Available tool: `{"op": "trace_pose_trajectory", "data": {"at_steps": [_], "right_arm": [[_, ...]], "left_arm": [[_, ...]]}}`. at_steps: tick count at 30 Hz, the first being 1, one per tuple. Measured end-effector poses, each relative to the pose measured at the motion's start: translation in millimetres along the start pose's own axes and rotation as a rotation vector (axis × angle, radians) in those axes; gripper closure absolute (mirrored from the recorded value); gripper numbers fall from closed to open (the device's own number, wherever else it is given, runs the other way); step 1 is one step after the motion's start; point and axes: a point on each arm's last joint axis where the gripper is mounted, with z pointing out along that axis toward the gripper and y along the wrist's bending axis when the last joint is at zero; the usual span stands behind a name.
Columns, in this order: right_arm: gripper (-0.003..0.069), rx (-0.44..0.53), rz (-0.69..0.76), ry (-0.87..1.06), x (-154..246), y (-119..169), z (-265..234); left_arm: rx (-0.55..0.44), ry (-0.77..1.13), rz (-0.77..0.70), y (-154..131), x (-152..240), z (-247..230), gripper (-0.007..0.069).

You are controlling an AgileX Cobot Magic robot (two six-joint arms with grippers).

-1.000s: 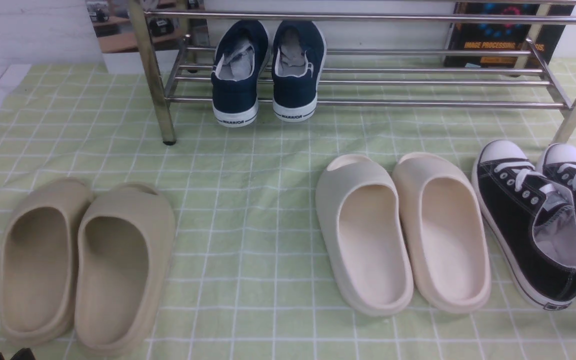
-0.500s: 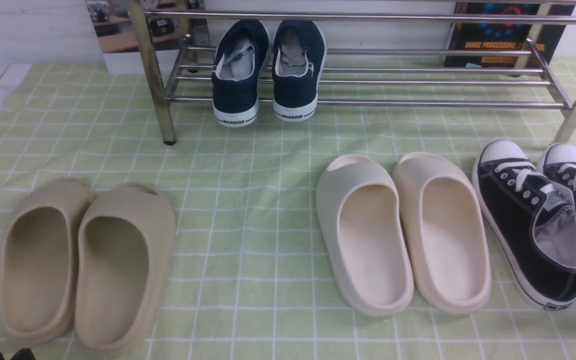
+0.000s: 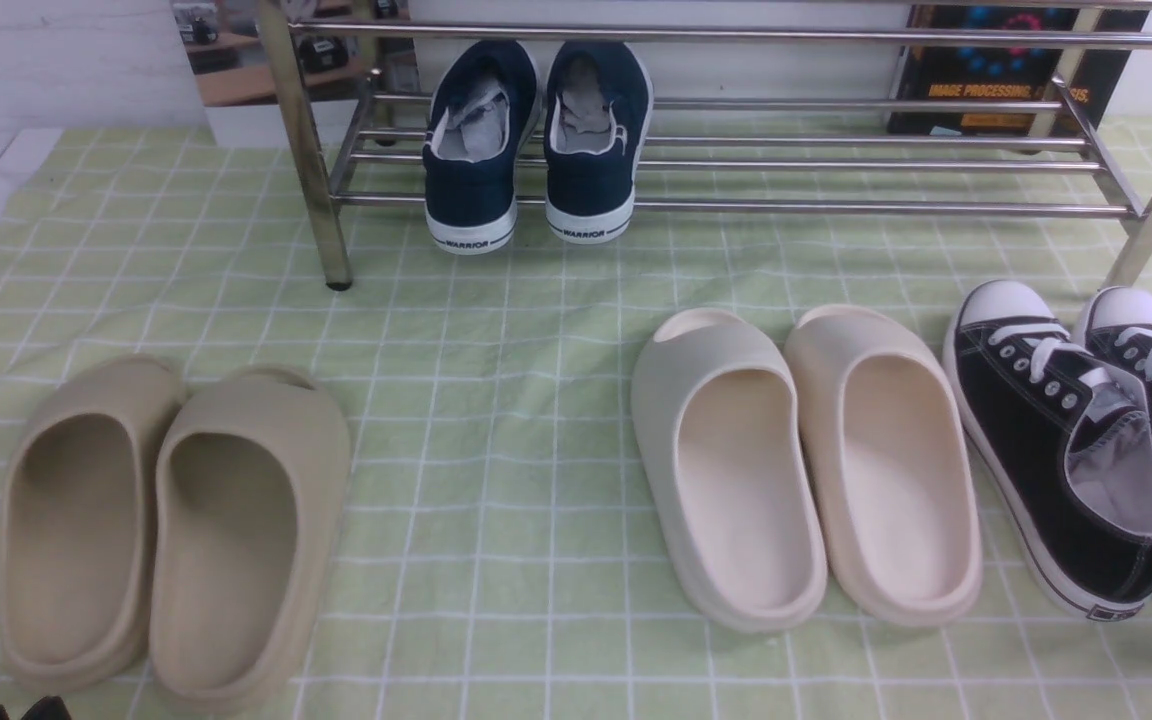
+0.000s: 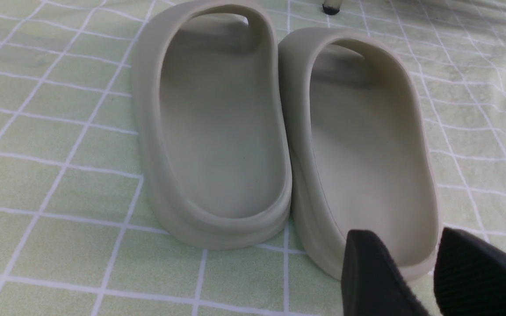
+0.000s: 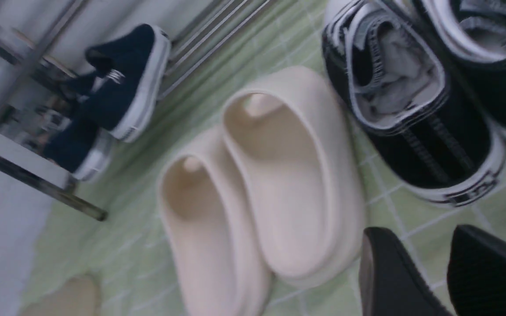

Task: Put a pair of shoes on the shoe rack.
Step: Use the right arm to grab the shoe closest to it

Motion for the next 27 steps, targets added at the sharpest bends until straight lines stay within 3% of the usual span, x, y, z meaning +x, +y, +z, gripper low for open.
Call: {"op": "trace_pose_trajectory", "data": {"at_steps": [4, 13, 18, 24, 27], "right_arm": [[0.0415, -0.044, 0.103, -0.038, -3.7, 3.8, -0.2], [0.0426, -0.054, 0.058, -0.196, -17.8, 4.4, -1.9], [0.0496, -0.061, -0.115, -0.198, -22.5, 13.5, -5.4], [0.0654, -0.108, -0.468, -0.282, -59.7, 65.3, -25.1], [0.0662, -0.082, -0.607, -0.221, -80.1, 91.8, -22.0]], "left_arm": [[0.0, 0.0, 0.0, 0.0, 0.0, 0.0, 0.0387], [0.0, 0.0, 0.0, 0.0, 0.0, 0.0, 0.0387], [0.0, 0.0, 0.0, 0.0, 0.0, 0.0, 0.0387], [0.0, 0.0, 0.0, 0.0, 0.0, 0.0, 0.0387], [0.0, 0.0, 0.0, 0.0, 0.0, 0.0, 0.0387]]}}
